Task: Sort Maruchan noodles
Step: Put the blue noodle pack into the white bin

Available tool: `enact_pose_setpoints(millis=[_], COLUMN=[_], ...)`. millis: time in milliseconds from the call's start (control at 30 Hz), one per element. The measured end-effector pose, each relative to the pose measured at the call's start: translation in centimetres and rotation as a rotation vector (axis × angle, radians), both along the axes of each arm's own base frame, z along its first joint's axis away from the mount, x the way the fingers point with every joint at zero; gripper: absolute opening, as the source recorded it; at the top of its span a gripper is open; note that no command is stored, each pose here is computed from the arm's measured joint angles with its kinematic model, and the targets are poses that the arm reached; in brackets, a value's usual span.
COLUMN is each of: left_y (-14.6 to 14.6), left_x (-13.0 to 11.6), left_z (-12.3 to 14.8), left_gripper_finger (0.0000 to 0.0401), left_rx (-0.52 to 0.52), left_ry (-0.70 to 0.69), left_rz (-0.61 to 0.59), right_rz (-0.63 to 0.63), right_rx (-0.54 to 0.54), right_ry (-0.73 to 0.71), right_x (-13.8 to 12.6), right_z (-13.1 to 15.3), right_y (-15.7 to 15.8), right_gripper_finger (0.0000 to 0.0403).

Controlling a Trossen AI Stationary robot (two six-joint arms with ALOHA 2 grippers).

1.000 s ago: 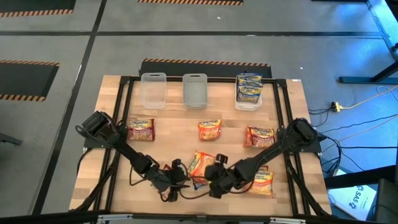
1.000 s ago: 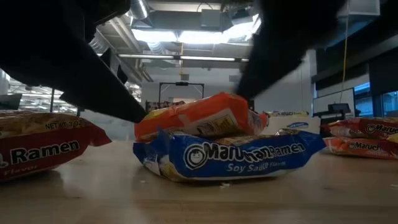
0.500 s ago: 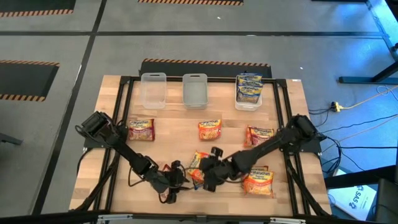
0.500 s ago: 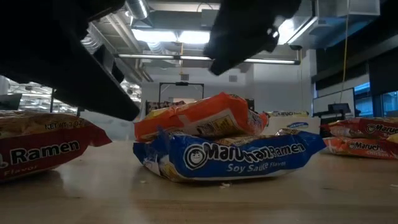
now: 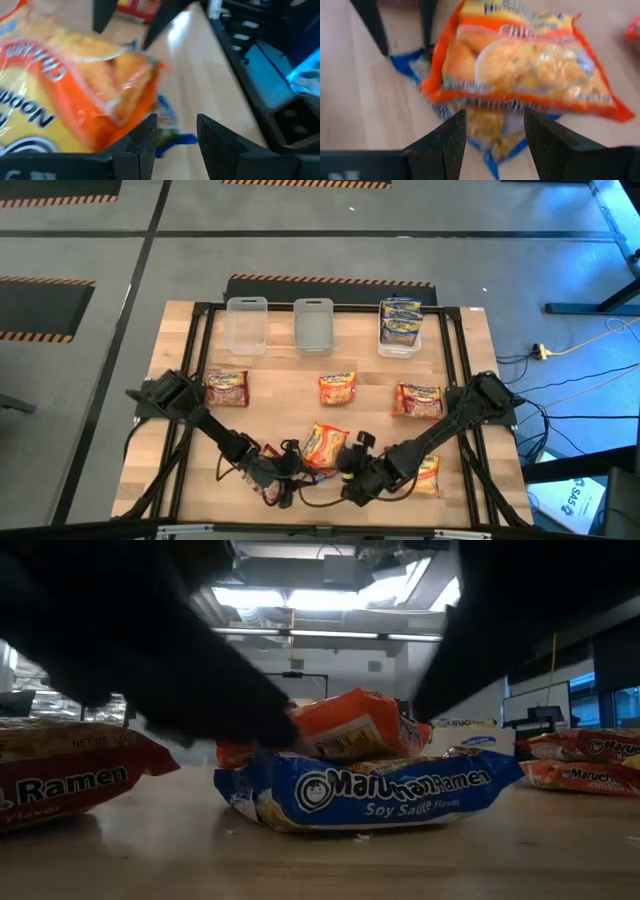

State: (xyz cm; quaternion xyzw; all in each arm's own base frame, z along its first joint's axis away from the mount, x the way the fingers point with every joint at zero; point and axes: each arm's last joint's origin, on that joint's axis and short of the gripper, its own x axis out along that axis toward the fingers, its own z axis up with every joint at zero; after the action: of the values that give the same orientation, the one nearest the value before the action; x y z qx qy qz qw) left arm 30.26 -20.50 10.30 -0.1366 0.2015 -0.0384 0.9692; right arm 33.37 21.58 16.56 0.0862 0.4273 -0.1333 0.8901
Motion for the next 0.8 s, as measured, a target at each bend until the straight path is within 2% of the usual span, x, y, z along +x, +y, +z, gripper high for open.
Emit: enact_pose_setpoints(millis=[200, 433, 567, 700, 800], left_y=[-0.1, -0.8, -1.1, -1.4, -1.9], left_x=[0.9, 1.2, 1.2, 1.0, 0.6], left_z=[-1.5, -1.9, -1.9, -1.9, -1.4], left_gripper_finger=[0.0132, 0.0132, 0.0132, 0.0132, 0.0132], left_rx=[-0.044, -0.052, -0.059, -0.077, -0.063], left_ry=[0.032, 0.038, 0.039, 0.050, 0.069], left_rz=[0.017, -0.003, -0.021, -0.085, -0.184], right_rz=[-0.021, -0.070, -0.066, -0.040, 0.012], right_rx=[-0.008, -0.091, -0.119, -0.089, -0.053], right_ry=[-0.033, -0.123, -0.141, -0.128, -0.118], right_x=[1.7, 3.9, 5.5, 6.1, 5.3], right_z=[-0.4, 0.1, -0.7, -0.4, 1.9], right_y=[-1.7, -4.6, -6.5, -7.4, -6.7], right_gripper_finger=[0.0182, 0.0182, 0.0182, 0.0182, 0.0182])
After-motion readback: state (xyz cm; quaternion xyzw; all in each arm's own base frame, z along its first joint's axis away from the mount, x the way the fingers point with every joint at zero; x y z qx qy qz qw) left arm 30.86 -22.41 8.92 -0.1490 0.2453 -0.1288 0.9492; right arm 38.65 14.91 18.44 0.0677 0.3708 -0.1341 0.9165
